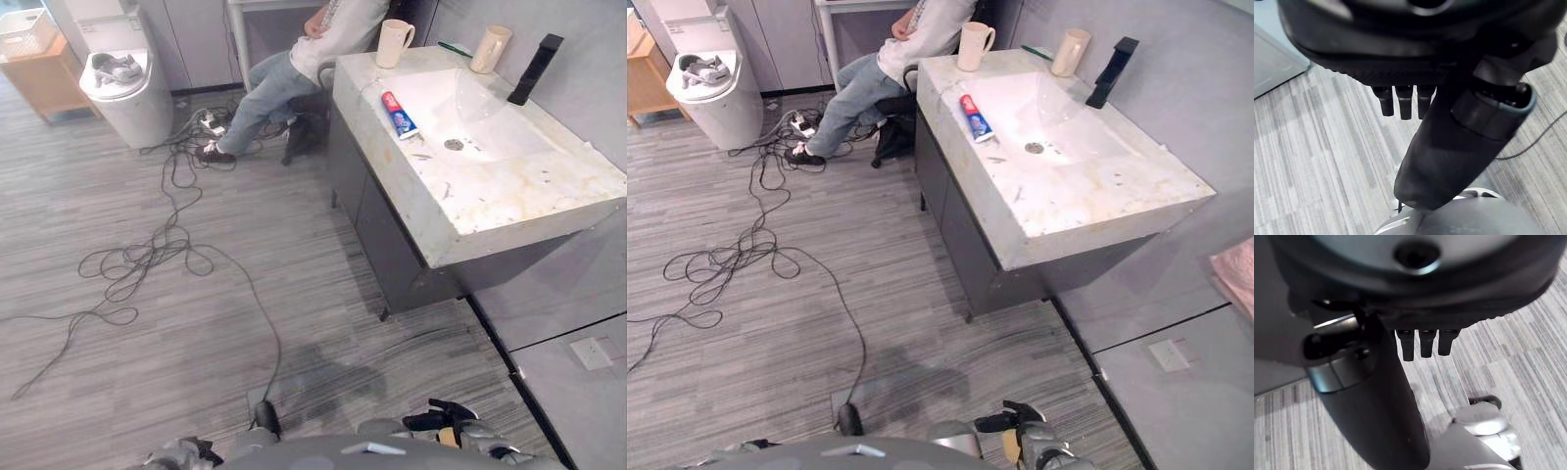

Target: Organize the bathroom.

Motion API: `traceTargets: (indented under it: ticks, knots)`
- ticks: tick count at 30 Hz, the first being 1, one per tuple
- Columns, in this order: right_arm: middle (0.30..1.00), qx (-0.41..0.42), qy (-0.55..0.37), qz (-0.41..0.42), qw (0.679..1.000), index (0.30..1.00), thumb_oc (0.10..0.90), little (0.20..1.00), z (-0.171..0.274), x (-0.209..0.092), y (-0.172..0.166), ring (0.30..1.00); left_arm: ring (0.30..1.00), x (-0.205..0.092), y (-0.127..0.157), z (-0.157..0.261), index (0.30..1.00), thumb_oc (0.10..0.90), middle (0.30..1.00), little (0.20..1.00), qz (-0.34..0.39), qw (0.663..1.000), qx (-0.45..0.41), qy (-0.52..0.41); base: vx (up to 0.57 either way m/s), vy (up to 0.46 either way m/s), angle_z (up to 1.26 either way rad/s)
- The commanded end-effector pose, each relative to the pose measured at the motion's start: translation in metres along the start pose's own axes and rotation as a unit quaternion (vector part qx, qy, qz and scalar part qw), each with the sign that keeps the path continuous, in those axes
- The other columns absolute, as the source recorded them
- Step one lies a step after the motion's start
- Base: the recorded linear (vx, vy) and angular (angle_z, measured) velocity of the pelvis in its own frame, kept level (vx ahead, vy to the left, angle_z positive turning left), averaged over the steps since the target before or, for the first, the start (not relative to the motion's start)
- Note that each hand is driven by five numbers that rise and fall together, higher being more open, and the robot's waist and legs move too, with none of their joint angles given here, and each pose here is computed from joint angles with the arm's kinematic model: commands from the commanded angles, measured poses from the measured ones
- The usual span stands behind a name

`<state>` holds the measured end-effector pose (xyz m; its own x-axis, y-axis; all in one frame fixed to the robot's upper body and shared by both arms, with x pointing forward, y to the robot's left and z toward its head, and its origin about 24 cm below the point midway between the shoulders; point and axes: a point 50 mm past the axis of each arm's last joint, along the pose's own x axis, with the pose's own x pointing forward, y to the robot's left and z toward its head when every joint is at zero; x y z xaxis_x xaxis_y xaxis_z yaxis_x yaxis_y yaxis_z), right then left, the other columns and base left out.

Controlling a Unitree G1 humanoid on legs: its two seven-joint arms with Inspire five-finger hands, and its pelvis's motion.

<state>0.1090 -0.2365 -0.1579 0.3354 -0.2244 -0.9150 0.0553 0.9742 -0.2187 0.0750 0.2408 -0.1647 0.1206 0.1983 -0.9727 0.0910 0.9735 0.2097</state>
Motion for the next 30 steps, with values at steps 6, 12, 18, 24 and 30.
traceTargets:
  ticks: [6,12,18,24,30]
  knots:
    - [0.9,-0.072,-0.025,0.019,0.997,0.9,0.8,0.9,0.011,0.0,-0.012,0.9,0.9,-0.005,-0.003,0.048,0.9,0.8,0.9,0.9,-0.028,0.996,-0.025,-0.083,0.21,0.185,-0.07]
    - [0.9,-0.095,-0.014,0.028,0.995,0.9,0.8,0.9,0.005,-0.001,-0.01,0.9,0.9,-0.008,-0.001,0.064,0.9,0.8,0.9,0.9,-0.01,0.993,-0.043,-0.108,0.31,0.108,-0.37]
    - [0.9,-0.05,0.02,0.015,0.998,0.9,0.8,0.9,-0.016,-0.003,-0.019,0.9,0.9,-0.008,-0.005,0.066,0.9,0.8,0.9,0.9,-0.025,0.994,-0.018,-0.103,0.44,0.046,-0.24]
    - [0.9,-0.036,0.026,0.009,0.999,0.9,0.8,0.9,-0.018,-0.003,-0.02,0.9,0.9,-0.008,-0.015,0.07,0.9,0.8,0.9,0.9,-0.028,0.994,0.0,-0.107,0.3,-0.048,0.17]
    - [0.9,-0.086,-0.035,0.034,0.995,0.9,0.8,0.9,0.016,0.0,-0.007,0.9,0.9,-0.007,-0.018,0.061,0.9,0.8,0.9,0.9,-0.011,0.99,-0.079,-0.116,0.11,0.171,-1.22]
